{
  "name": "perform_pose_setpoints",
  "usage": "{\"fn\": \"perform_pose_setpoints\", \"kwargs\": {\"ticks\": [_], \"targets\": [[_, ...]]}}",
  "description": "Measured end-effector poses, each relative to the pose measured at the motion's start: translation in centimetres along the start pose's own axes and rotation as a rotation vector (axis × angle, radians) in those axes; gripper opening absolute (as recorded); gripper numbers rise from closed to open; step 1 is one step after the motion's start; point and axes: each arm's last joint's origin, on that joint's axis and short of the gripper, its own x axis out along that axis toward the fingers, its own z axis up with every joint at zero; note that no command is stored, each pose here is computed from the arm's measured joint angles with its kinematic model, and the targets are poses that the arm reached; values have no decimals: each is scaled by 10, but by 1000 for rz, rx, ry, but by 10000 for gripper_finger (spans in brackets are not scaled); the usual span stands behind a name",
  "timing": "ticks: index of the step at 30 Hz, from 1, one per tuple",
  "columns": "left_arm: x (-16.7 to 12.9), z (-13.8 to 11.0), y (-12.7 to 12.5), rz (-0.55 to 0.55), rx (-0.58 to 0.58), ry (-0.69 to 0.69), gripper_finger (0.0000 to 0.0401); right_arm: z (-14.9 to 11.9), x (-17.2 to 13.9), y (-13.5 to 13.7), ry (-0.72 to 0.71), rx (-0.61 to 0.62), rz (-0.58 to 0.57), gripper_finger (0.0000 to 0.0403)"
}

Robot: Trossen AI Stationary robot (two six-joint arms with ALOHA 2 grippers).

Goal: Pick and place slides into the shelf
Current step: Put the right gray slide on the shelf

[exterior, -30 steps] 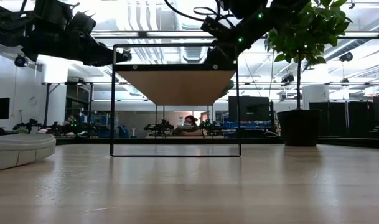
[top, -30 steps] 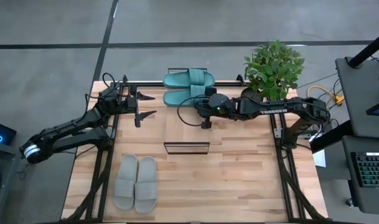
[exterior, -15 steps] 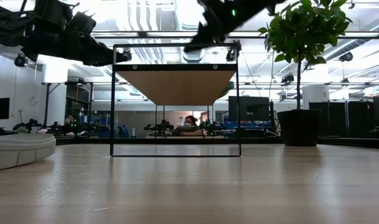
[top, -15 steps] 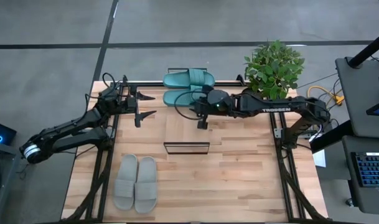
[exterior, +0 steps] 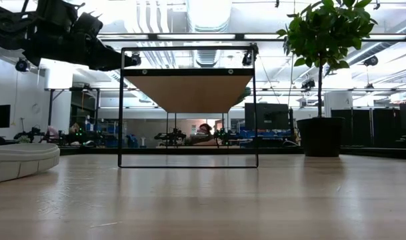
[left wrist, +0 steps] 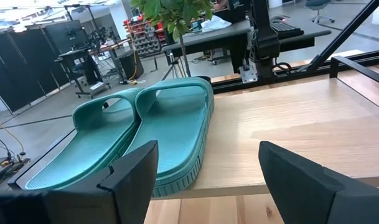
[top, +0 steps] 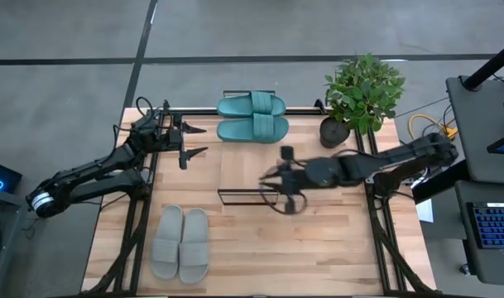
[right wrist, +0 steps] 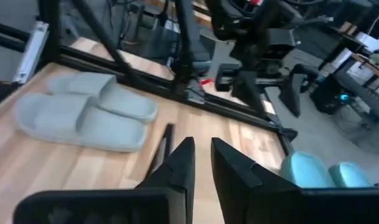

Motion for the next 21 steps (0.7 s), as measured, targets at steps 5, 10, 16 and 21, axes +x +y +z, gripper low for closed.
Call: {"fn": "perform_pose_setpoints", "kwargs": {"ticks": [5,10,16,21], "targets": [[0,0,0,0,-1,-1,262,-28,-35,11,-62,21,-114,33],[0,0,0,0,-1,0,262,-72,-61,12,-238,58,-116,33],[0,0,0,0,0,-1,262,-131,-72,10,-388,93,-160,33],[0,1,1,4,6,-13,262,-160,-76,7,-425,101,-224,33]]}}
